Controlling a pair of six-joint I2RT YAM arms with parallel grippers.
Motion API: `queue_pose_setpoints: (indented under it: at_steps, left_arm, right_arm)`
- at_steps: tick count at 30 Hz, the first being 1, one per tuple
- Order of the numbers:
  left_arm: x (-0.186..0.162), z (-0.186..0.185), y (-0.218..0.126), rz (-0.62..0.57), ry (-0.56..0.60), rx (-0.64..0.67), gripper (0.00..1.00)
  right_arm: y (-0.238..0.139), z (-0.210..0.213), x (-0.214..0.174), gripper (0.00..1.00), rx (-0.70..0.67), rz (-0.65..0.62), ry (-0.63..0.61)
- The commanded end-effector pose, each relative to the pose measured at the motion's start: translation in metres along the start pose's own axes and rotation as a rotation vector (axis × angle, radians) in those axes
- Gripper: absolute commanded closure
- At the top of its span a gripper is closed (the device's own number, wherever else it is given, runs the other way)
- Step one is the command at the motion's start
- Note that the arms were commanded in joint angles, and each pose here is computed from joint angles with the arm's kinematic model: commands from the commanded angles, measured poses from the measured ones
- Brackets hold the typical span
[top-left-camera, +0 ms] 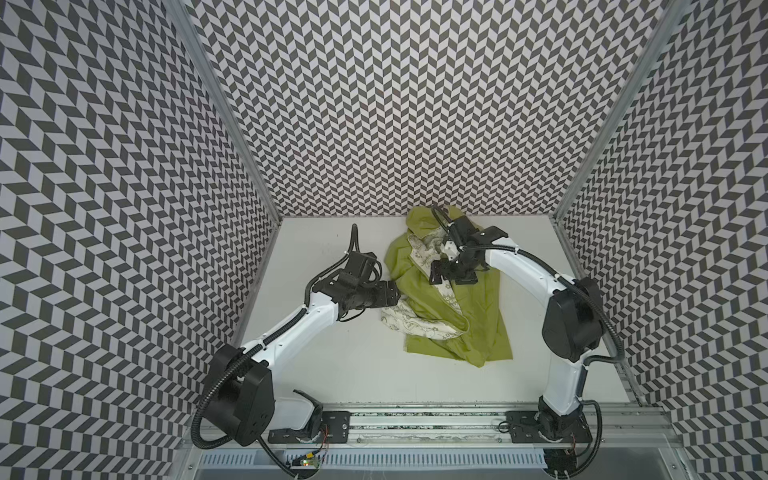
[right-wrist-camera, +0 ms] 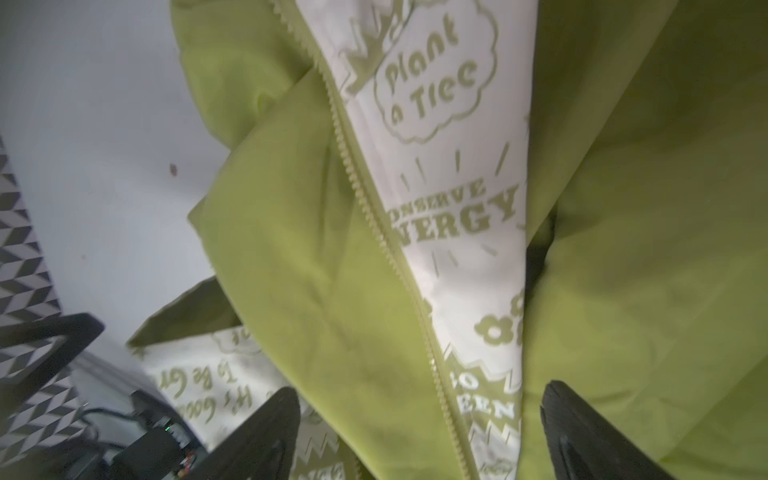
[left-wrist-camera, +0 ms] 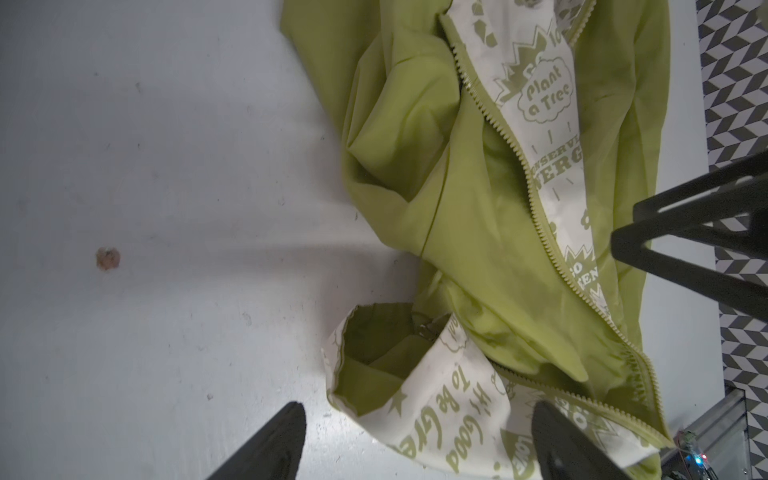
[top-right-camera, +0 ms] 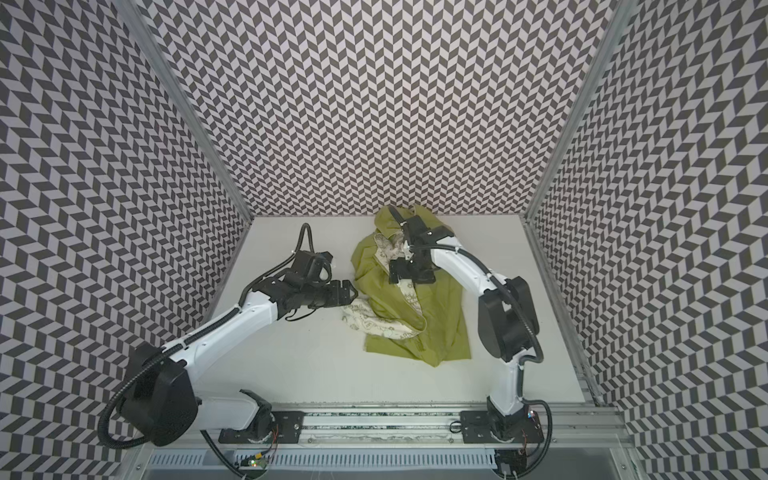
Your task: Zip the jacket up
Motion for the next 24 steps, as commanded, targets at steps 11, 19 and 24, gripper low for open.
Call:
queue_pose_setpoints:
  at_steps: [11,19,24]
  left_arm:
    - [-0.010,-0.016,0.034,0.140,0.035,-0.229,0.38]
    - [-0.044,-0.033,0.007,0.226,0.068,-0.258,0.75]
    - [-0.052,-0.035,-0.004,0.243,0.067,-0.235,0.91]
  right_arm:
    - [0.060,0.008,0.034,0.02,-0.187,-0.024,-0.105]
    - [0.064,0.007,0.054,0.19,-0.241,-0.097,-0.074]
    - [0.054,0.023,0.070,0.46,-0.153,-0.178,-0.053]
Point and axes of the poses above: each gripper's point midway between its finger pads, its own y axis out along the fingers, its own z axis along the line the jaws close on, x = y × z, the point moved 6 cm from there along -y, back along the fingers, and after that the axes turned 2 degrees about y, right-handed, at the moved point
